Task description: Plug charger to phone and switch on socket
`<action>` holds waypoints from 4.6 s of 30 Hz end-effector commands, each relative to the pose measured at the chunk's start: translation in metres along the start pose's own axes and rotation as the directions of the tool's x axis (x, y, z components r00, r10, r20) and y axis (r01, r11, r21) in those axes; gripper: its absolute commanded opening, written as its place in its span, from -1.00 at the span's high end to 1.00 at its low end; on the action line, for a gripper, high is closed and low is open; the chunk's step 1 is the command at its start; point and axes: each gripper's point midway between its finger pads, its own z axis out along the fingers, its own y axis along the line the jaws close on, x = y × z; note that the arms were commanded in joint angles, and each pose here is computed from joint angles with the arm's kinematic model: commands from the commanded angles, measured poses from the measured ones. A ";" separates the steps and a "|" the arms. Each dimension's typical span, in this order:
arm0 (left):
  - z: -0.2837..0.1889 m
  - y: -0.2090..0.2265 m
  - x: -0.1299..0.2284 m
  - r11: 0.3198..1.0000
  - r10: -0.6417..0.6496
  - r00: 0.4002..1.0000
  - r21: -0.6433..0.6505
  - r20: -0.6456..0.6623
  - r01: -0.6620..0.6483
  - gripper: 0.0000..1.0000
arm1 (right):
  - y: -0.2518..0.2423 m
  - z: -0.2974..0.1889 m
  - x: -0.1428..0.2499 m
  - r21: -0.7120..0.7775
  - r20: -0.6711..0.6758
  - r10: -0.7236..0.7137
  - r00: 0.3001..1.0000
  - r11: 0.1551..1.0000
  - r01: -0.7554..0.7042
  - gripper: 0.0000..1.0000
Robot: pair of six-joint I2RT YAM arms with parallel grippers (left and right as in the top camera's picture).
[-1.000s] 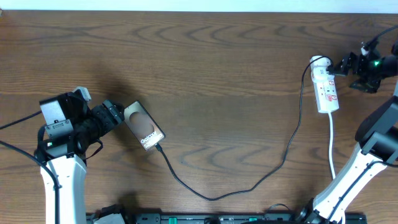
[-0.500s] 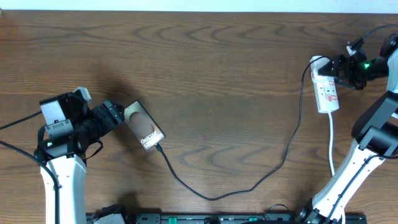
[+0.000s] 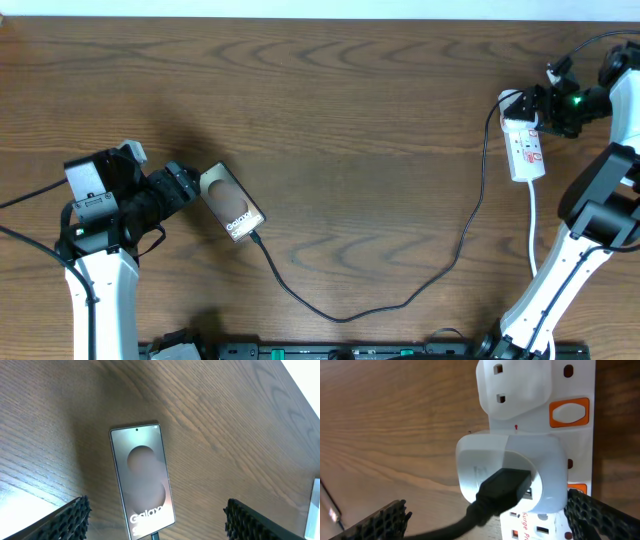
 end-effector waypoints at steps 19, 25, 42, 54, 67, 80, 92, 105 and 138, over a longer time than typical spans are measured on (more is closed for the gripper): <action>-0.001 0.000 0.000 1.000 0.028 1.000 -0.006 0.000 -0.028 -0.68 | 0.033 0.036 0.011 -0.190 -0.022 0.031 0.999 0.981 -0.035 -0.93; -0.001 0.000 0.000 1.000 0.028 1.000 -0.006 0.000 -0.028 -0.68 | 0.015 0.039 0.018 -0.076 -0.063 0.091 0.994 0.992 -0.096 -0.76; -0.001 0.000 0.000 1.000 0.028 1.000 -0.006 0.000 -0.028 -0.69 | 0.001 -0.048 0.006 0.205 0.034 0.237 0.971 0.949 -0.239 -0.74; -0.001 0.001 0.001 1.000 0.026 1.000 -0.007 -0.003 -0.026 -0.68 | 0.092 -0.167 0.041 0.183 0.212 0.288 0.934 0.927 -0.328 -0.99; -0.001 0.001 0.001 1.000 0.026 1.000 -0.007 -0.003 -0.026 -0.68 | 0.127 -0.210 0.058 0.164 0.309 0.250 0.917 0.936 -0.311 -0.99; -0.001 0.001 0.001 1.000 0.027 1.000 -0.007 -0.002 -0.027 -0.68 | 0.127 -0.210 0.058 0.164 0.309 0.250 0.918 0.936 -0.311 -0.99; -0.022 -0.004 -0.015 0.984 0.148 0.979 -0.124 0.143 -0.130 -0.69 | 0.127 -0.210 0.058 0.164 0.309 0.250 0.917 0.936 -0.311 -0.99; -0.085 -0.074 -0.037 0.944 0.285 0.631 -0.098 0.721 -0.314 -0.68 | 0.127 -0.210 0.058 0.164 0.309 0.250 0.917 0.936 -0.311 -0.99; -0.032 0.037 0.029 0.963 0.239 0.634 -0.099 0.736 -0.249 -0.69 | 0.127 -0.210 0.058 0.164 0.309 0.250 0.918 0.936 -0.310 -0.99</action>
